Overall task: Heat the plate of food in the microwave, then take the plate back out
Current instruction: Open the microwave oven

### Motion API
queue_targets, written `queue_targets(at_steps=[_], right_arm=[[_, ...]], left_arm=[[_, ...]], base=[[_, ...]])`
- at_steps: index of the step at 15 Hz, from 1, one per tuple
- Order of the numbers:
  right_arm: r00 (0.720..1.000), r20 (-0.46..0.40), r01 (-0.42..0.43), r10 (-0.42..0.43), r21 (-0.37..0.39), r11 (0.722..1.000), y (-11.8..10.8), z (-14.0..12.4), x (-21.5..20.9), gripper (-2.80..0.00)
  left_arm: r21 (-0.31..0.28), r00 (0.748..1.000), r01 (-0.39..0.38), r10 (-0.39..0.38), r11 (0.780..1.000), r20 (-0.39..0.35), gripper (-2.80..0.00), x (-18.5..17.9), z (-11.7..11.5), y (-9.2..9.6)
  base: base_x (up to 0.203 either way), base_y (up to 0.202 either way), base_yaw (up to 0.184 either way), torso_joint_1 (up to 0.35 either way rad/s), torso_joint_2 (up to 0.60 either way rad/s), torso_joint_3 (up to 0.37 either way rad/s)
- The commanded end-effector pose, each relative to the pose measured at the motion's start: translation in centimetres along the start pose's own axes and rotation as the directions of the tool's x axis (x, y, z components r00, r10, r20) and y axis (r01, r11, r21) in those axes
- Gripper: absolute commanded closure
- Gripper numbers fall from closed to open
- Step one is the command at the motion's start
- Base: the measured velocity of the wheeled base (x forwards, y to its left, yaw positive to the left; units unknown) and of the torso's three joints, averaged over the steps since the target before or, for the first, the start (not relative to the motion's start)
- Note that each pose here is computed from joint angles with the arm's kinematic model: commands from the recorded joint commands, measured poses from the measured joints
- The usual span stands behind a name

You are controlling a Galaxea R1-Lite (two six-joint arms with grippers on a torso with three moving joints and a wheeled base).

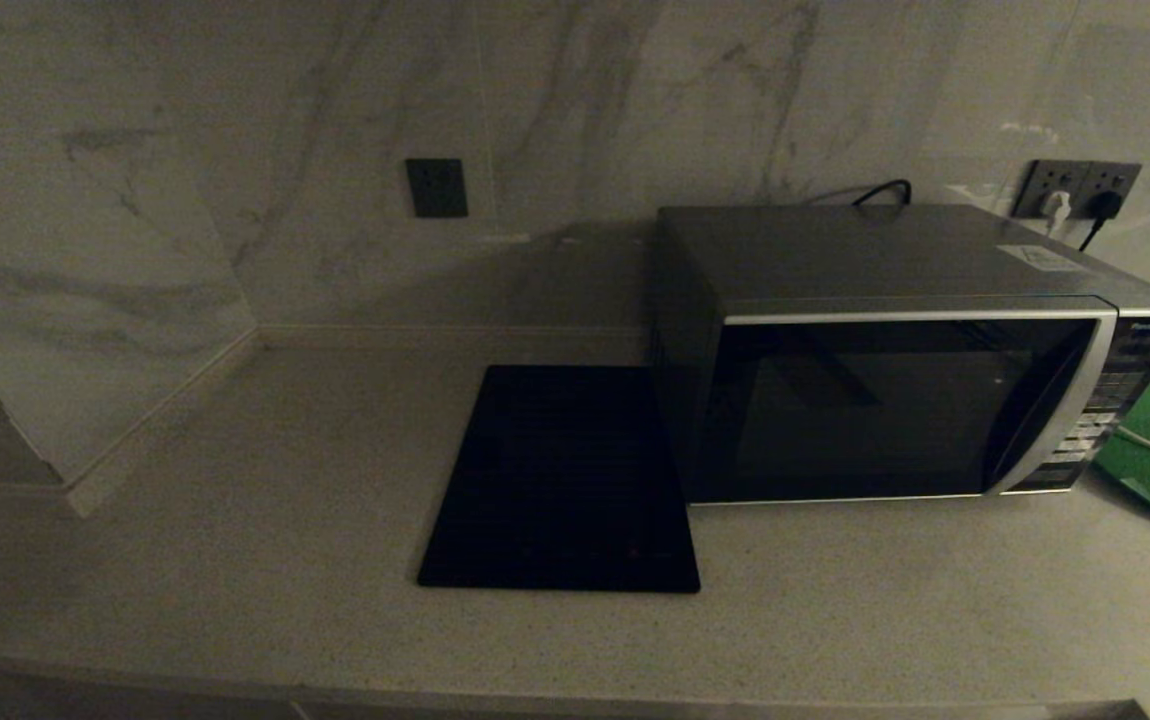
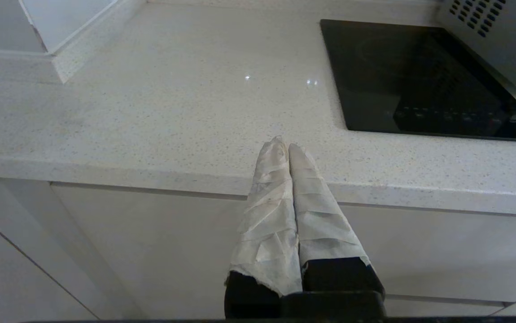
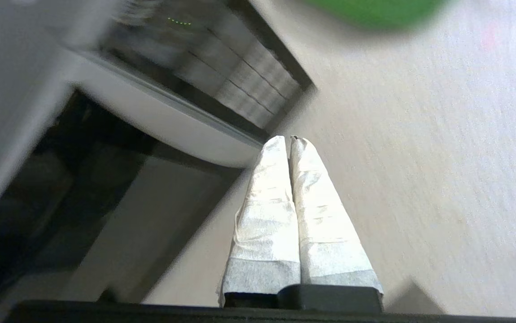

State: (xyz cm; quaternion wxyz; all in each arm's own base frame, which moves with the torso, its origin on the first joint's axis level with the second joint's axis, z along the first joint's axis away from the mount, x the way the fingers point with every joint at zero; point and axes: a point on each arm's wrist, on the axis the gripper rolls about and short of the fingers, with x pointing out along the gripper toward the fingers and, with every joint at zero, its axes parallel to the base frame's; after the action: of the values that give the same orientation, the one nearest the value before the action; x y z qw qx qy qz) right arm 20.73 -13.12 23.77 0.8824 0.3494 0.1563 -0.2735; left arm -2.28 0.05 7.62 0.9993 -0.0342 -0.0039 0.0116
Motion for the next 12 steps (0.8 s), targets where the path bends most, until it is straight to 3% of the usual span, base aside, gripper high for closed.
queue_targets(at_steps=[1, 3, 6, 8, 10, 12], right_arm=[[0.984, -0.171, -0.030, 0.051, 0.127, 0.991, -4.4, 0.4, 1.7, 0.00], [0.959, -0.276, -0.009, 0.068, 0.211, 0.977, -7.2, -0.4, 4.2, 0.00], [0.900, -0.362, -0.102, 0.242, 0.364, 0.926, -10.8, -0.4, 6.7, 0.00], [0.869, -0.391, -0.118, 0.302, 0.428, 0.896, -12.2, -0.4, 8.6, 0.00], [0.856, -0.407, -0.111, 0.317, 0.455, 0.884, -13.1, -0.6, 9.9, 0.00], [0.874, -0.379, -0.122, 0.303, 0.434, 0.893, -14.1, -0.9, 9.7, 0.00]], left_arm=[[-0.001, 1.000, -0.001, 0.001, 1.000, -0.001, 0.00, 0.0, 0.0, 0.0], [-0.001, 1.000, -0.001, 0.001, 1.000, 0.000, 0.00, 0.0, 0.0, 0.0], [-0.001, 1.000, -0.001, 0.001, 1.000, 0.001, 0.00, 0.0, 0.0, 0.0], [-0.001, 1.000, -0.001, 0.001, 1.000, 0.000, 0.00, 0.0, 0.0, 0.0], [-0.001, 1.000, -0.002, 0.002, 1.000, 0.001, 0.00, 0.0, 0.0, 0.0], [-0.001, 1.000, -0.001, 0.001, 1.000, 0.001, 0.00, 0.0, 0.0, 0.0]], base=[[0.000, 0.000, 0.000, 0.000, 0.00, 0.000], [0.000, 0.000, 0.000, 0.000, 0.00, 0.000], [0.000, 0.000, 0.000, 0.000, 0.00, 0.000], [0.000, 0.000, 0.000, 0.000, 0.00, 0.000], [0.000, 0.000, 0.000, 0.000, 0.00, 0.000], [0.000, 0.000, 0.000, 0.000, 0.00, 0.000]])
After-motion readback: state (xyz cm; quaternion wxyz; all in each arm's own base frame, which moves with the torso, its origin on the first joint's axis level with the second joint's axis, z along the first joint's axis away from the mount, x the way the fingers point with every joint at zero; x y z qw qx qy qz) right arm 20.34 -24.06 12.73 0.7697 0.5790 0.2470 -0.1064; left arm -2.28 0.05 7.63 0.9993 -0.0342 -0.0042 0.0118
